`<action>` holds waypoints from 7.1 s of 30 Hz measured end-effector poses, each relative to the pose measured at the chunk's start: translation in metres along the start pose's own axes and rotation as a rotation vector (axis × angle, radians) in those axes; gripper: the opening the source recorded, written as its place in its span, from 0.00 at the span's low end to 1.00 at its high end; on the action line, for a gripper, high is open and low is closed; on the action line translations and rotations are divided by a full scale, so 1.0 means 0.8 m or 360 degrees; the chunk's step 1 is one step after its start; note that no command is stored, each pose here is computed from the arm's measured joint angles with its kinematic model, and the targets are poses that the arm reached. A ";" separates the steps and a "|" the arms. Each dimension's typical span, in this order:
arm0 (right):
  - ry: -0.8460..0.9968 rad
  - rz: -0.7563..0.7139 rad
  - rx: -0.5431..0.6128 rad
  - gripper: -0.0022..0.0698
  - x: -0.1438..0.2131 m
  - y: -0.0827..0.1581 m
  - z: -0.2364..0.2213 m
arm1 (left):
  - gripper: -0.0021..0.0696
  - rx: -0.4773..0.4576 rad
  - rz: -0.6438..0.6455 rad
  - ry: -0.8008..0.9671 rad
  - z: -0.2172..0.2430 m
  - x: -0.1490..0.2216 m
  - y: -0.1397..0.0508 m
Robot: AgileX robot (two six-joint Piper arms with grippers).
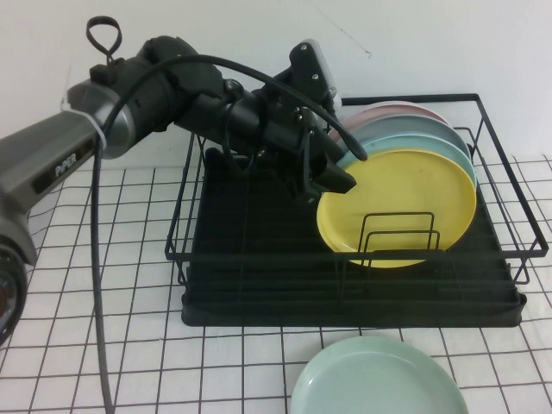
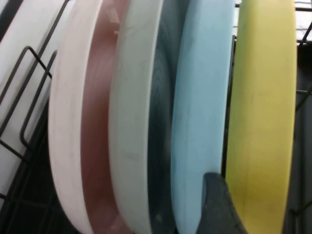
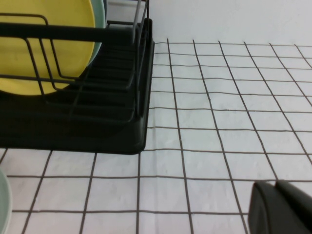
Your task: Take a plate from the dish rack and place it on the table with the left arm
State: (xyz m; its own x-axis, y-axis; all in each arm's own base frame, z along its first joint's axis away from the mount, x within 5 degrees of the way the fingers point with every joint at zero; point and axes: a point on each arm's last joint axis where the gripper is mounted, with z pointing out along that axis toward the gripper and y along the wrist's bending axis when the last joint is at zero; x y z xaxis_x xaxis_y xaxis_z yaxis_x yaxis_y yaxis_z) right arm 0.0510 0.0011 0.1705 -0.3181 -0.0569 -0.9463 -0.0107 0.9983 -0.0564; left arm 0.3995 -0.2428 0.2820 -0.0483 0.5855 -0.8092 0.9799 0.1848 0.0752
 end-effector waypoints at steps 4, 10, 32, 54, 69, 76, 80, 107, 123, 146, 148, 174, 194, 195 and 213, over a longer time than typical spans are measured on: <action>0.0000 0.0000 0.0000 0.03 0.000 0.000 0.000 | 0.53 0.0002 0.0001 -0.0003 0.010 0.006 0.004; 0.0000 0.0000 0.0000 0.03 0.000 0.000 0.000 | 0.48 -0.0005 -0.0012 -0.0018 0.016 0.010 0.007; 0.0000 0.0000 0.0000 0.03 0.000 0.000 0.000 | 0.47 0.0132 0.0122 0.0017 -0.006 -0.023 0.003; 0.0000 0.0000 0.0000 0.03 0.000 0.000 0.000 | 0.47 0.0150 0.0082 0.0027 0.018 -0.008 0.008; 0.0000 0.0000 0.0000 0.03 0.000 0.000 0.000 | 0.22 0.0120 -0.0001 0.0026 0.041 0.009 0.017; 0.0000 0.0000 0.0000 0.03 0.000 0.000 0.000 | 0.22 0.0087 -0.0018 0.0027 0.035 0.000 0.014; 0.0000 0.0000 0.0000 0.03 0.000 0.000 0.000 | 0.21 0.0011 0.0035 -0.0025 0.008 -0.027 0.008; 0.0000 0.0000 0.0000 0.03 0.000 0.000 0.000 | 0.13 -0.0085 -0.0707 0.0225 -0.169 -0.143 -0.147; 0.0000 0.0000 0.0000 0.03 0.000 0.000 0.000 | 0.13 0.0045 -0.1059 0.0583 -0.043 -0.005 -0.232; 0.0000 0.0000 0.0000 0.03 0.000 0.000 0.000 | 0.13 -0.0043 -0.1360 0.0691 0.001 0.046 -0.209; 0.0000 0.0000 0.0000 0.03 0.000 0.000 0.000 | 0.13 -0.0054 -0.1358 0.0710 0.007 0.051 -0.207; 0.0000 0.0000 0.0000 0.03 0.000 0.000 0.000 | 0.92 -0.0241 -0.1260 0.0601 -0.039 0.038 -0.190; 0.0000 0.0000 0.0000 0.03 0.000 0.000 0.000 | 0.03 -0.0603 -0.0865 -0.0105 -0.236 0.048 -0.305; 0.0000 0.0000 0.0000 0.03 0.000 0.000 0.000 | 0.03 -0.0606 -0.0854 -0.0109 -0.241 0.055 -0.312; 0.0000 0.0000 0.0000 0.03 0.000 0.000 0.000 | 0.03 -0.0679 -0.0610 0.0017 -0.245 0.115 -0.341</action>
State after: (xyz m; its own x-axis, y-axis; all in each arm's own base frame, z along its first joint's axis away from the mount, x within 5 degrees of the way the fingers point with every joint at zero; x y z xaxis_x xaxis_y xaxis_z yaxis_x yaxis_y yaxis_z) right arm 0.0510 0.0011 0.1705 -0.3181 -0.0569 -0.9463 -0.0107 0.9983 -0.0564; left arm 0.0901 -0.0846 0.3015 -0.3892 0.4214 -0.8191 0.7271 0.6865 0.0077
